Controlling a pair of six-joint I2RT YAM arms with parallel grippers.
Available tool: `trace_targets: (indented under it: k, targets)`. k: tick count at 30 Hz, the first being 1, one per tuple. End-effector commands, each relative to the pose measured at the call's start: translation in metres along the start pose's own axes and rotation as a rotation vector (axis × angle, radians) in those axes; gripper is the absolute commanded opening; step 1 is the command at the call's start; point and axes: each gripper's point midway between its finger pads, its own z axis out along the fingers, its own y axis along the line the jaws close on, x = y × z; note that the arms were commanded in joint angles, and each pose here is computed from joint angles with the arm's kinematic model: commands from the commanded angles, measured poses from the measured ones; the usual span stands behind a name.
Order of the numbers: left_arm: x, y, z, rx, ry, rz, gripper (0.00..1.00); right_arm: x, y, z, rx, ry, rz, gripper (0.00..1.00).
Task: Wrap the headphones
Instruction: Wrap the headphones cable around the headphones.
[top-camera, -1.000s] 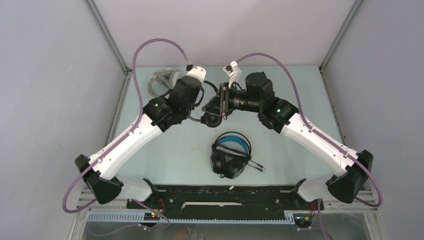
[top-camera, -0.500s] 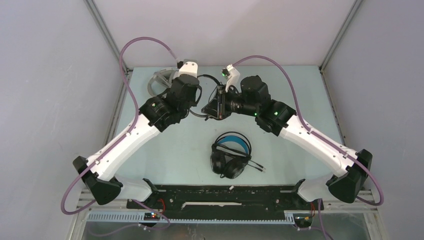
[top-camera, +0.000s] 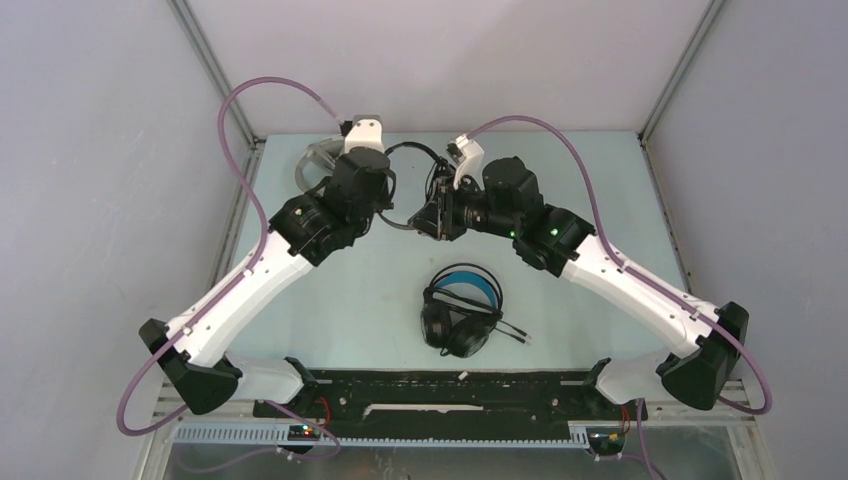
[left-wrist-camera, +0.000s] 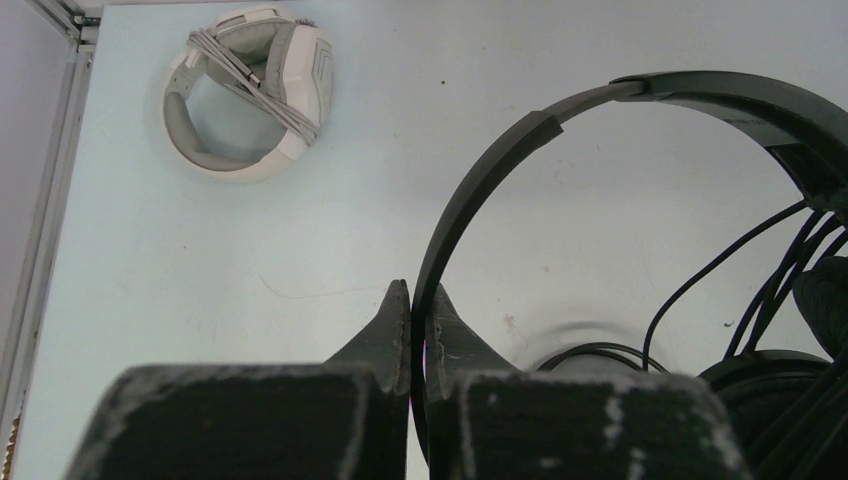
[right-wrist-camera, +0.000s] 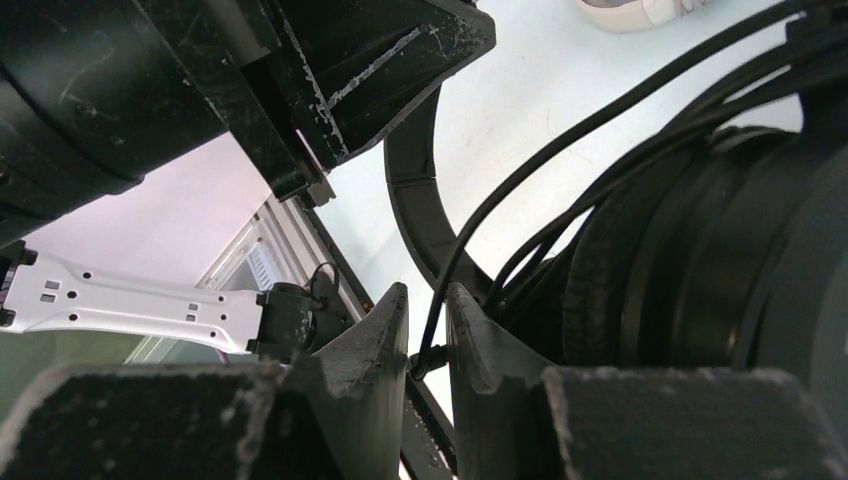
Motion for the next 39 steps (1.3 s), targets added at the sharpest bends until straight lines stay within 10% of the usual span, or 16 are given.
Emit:
trace_targets:
  k: [1, 39]
  targets:
    - [-0.056, 0.0, -0.026, 0.066, -0.143, -0.201, 0.0, -0.013, 0.005, -0.016, 0.011, -0.06, -0.044, 0.23]
    - [-0.06, -0.006, -0.029, 0.141, -0.121, -0.284, 0.0, -0.01, -0.035, -0.012, 0.24, -0.138, -0.218, 0.14]
